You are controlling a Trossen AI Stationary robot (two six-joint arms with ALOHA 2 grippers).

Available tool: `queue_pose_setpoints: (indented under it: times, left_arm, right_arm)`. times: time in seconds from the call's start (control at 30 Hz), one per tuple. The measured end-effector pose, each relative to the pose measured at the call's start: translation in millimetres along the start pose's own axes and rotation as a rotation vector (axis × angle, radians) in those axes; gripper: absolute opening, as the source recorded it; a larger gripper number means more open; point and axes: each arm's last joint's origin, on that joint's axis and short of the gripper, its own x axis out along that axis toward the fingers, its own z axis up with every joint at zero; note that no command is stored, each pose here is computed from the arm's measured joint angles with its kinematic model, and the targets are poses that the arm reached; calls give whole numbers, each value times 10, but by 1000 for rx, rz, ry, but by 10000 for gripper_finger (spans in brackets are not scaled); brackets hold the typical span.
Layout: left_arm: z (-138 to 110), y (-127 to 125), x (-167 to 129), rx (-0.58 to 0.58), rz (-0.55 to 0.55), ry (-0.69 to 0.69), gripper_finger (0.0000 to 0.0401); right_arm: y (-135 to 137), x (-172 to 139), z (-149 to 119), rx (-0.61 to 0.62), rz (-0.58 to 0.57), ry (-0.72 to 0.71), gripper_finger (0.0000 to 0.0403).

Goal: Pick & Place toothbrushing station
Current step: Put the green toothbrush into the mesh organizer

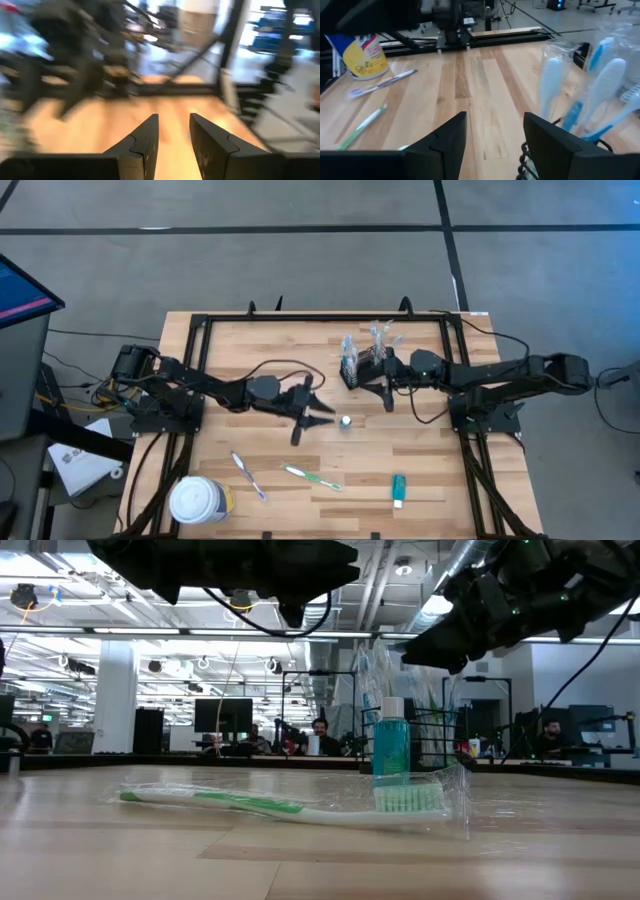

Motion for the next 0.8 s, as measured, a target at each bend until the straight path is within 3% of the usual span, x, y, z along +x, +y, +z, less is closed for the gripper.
queue_pose_setpoints:
  times: [0.13,0.3,0.57,0.8]
  left_arm:
    - [-47,-141,4,-70,-104,49,104]
    - [-125,-426,-5,-54,-150,112,104]
    - [-225,-801,-48,6,-79,153,104]
    - [-450,-919,4,8,-38,241,104]
  right_arm:
    - [29,-21,23,-4,12,-12,182]
    - [36,-25,20,-5,15,-7,178]
    - [33,-25,16,-4,13,-3,177]
    - [33,-25,16,-4,13,-3,173]
